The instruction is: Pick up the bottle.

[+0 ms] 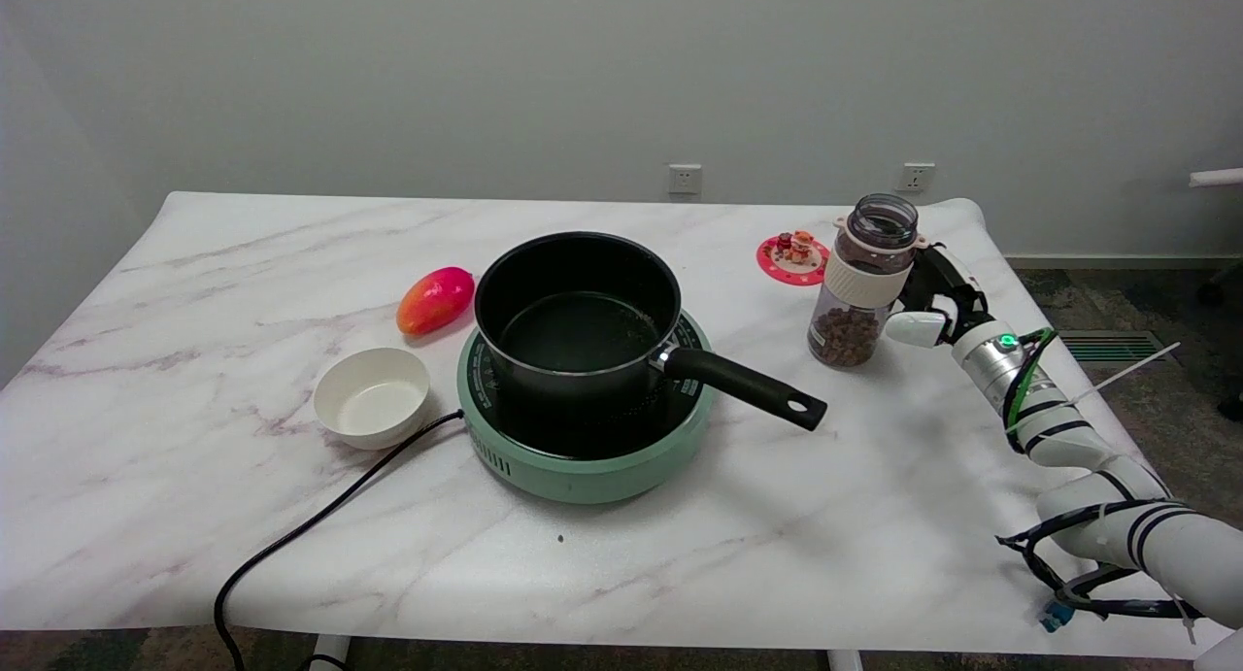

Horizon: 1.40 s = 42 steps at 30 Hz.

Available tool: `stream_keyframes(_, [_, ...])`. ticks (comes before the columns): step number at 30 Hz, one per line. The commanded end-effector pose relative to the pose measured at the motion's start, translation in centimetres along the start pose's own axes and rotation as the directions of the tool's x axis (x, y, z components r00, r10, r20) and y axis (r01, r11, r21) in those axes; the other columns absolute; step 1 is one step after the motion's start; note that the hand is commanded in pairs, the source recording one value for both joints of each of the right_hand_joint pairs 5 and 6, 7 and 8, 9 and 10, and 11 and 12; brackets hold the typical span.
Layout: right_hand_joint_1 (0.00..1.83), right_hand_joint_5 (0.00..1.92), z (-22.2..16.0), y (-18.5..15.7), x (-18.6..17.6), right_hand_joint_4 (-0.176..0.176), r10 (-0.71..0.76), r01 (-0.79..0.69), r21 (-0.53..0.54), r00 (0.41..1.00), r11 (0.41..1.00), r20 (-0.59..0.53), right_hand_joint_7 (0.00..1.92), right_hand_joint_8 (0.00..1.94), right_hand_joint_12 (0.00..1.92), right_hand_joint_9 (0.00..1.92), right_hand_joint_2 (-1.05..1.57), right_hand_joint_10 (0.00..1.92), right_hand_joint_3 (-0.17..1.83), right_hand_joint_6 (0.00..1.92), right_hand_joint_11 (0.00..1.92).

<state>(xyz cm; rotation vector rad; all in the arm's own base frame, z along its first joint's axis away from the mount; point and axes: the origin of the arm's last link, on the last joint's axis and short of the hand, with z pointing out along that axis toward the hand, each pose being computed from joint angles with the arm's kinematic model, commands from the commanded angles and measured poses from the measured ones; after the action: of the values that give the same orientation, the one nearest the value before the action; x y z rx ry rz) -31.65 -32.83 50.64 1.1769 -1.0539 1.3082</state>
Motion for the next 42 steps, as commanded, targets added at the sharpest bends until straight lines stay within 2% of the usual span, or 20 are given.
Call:
stream_keyframes(1, [1.37, 0.2, 0.19, -0.06, -0.33, 0.0, 0.001, -0.001, 0.003, 1.0, 1.0, 0.009, 0.56, 0.56, 0.34, 0.47, -0.62, 0.47, 0.99, 0.2, 0.34])
stream_keyframes(4, [1.4, 0.2, 0.19, -0.06, -0.33, 0.0, 0.001, -0.001, 0.003, 1.0, 1.0, 0.009, 0.58, 0.58, 0.29, 0.56, -0.5, 0.56, 0.9, 0.2, 0.29])
stream_keyframes(9, [1.44, 0.25, 0.2, -0.06, -0.29, 0.0, 0.002, -0.002, 0.003, 1.0, 1.0, 0.008, 0.67, 0.67, 0.28, 0.67, -0.28, 0.67, 0.89, 0.25, 0.28])
stream_keyframes(14, [1.46, 0.3, 0.18, -0.07, -0.22, 0.0, 0.002, -0.002, 0.003, 1.0, 1.0, 0.005, 0.71, 0.71, 0.3, 0.72, -0.16, 0.72, 0.87, 0.3, 0.3])
stream_keyframes(29, [1.5, 0.38, 0.13, -0.02, -0.04, 0.0, 0.002, -0.002, 0.001, 1.0, 1.0, -0.002, 0.77, 0.77, 0.3, 0.78, 0.01, 0.78, 0.81, 0.38, 0.3])
stream_keyframes(35, [1.52, 0.41, 0.11, -0.01, 0.01, 0.0, 0.002, -0.002, 0.0, 1.0, 1.0, -0.004, 0.8, 0.8, 0.44, 0.85, 0.01, 0.85, 0.78, 0.41, 0.44])
stream_keyframes(40, [1.53, 0.44, 0.09, 0.06, 0.04, 0.0, 0.005, -0.005, -0.003, 1.0, 1.0, -0.005, 0.84, 0.84, 0.49, 0.89, 0.02, 0.89, 0.79, 0.44, 0.49])
stream_keyframes(42, [1.53, 0.45, 0.09, 0.07, 0.05, 0.0, 0.006, -0.006, -0.004, 1.0, 1.0, -0.005, 0.91, 0.91, 0.49, 0.89, 0.02, 0.89, 0.79, 0.45, 0.49])
